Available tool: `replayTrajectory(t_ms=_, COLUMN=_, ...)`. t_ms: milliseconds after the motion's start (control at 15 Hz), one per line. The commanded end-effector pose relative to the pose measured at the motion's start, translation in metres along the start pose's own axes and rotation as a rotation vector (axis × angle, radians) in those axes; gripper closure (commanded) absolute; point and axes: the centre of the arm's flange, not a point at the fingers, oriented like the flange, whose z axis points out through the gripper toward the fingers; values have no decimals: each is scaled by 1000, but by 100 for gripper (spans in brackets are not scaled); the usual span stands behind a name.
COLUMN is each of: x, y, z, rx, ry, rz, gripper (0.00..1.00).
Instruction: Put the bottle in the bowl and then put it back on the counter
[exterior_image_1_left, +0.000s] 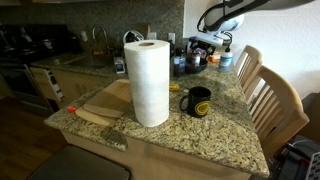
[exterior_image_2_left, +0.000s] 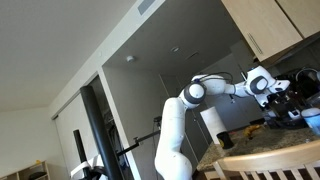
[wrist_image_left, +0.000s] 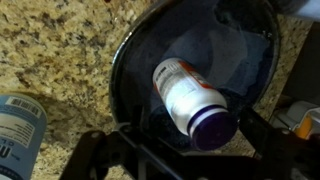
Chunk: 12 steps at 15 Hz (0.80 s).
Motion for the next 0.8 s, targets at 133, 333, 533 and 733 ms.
replayTrajectory(t_ms=133, x=1, y=6, z=-3, rx=43, ry=-30, rz=-1, gripper=47)
replayTrajectory(t_ms=333, x=0, y=7, z=-2, rx=55, ry=-39, rz=-1, gripper=68)
replayTrajectory(t_ms=533, x=-1, y=8, z=-2, rx=57, ry=-42, rz=-3, gripper=71)
replayTrajectory(t_ms=733, x=-3, y=10, z=-15, rx=63, ry=38, rz=-32, gripper=71)
